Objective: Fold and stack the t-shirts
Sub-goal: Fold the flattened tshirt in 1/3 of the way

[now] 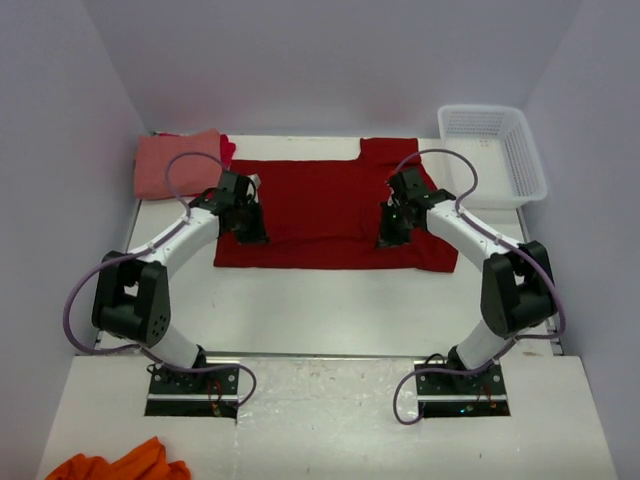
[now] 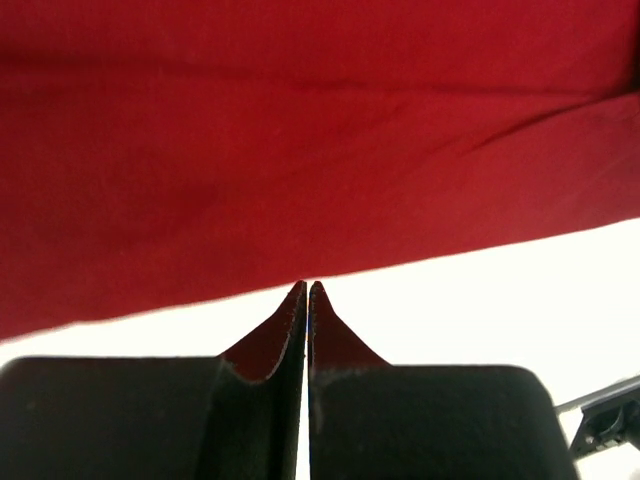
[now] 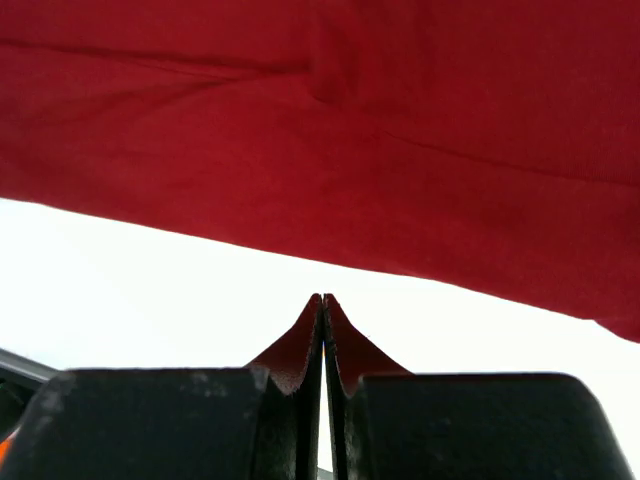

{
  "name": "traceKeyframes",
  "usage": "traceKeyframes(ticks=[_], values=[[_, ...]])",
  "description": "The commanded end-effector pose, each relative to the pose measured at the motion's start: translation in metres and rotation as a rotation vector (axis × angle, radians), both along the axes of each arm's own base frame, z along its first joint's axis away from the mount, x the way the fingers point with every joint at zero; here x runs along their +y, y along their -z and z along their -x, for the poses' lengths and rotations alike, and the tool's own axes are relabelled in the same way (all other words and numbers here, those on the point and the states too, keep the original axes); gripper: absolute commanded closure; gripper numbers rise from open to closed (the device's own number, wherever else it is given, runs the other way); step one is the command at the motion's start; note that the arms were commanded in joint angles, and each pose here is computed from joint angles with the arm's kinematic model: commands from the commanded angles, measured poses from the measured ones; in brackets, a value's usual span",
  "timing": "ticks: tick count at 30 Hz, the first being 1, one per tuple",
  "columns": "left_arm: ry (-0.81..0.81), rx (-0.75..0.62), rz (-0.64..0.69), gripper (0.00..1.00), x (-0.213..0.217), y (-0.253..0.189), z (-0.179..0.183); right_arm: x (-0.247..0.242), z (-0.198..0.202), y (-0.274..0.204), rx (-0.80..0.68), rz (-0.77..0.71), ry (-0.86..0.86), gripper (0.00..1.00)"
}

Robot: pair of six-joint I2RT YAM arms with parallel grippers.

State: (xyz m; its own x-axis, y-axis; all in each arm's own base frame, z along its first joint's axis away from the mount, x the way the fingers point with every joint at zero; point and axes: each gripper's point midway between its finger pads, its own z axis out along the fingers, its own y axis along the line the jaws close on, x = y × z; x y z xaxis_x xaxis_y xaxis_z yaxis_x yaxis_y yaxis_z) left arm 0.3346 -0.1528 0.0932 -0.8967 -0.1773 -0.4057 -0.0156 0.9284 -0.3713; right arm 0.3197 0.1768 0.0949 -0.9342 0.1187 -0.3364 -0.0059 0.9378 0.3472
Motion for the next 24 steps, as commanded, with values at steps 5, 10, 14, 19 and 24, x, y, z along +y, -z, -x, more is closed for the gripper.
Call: traceKeyframes(ticks=[5,10,14,19,24], values=[[-0.041,0.057,0.001,1.0,0.001,0.024,0.021,0.019,-0.005,0.03,0.045,-0.035,0.003,1.0],[-0.062,0.045,-0.06,1.0,0.002,0.036,0.013,0.032,-0.011,0.044,0.038,-0.017,-0.03,1.0],[-0.084,0.065,-0.088,1.0,0.003,0.053,0.01,0.035,-0.012,0.058,0.069,-0.008,-0.036,1.0],[-0.114,0.118,-0.132,1.0,0.011,0.075,0.016,0.038,-0.01,0.071,0.075,0.0,-0.041,1.0],[-0.148,0.181,-0.173,1.0,0.017,0.098,0.022,0.036,-0.007,0.085,0.096,0.014,-0.044,1.0]])
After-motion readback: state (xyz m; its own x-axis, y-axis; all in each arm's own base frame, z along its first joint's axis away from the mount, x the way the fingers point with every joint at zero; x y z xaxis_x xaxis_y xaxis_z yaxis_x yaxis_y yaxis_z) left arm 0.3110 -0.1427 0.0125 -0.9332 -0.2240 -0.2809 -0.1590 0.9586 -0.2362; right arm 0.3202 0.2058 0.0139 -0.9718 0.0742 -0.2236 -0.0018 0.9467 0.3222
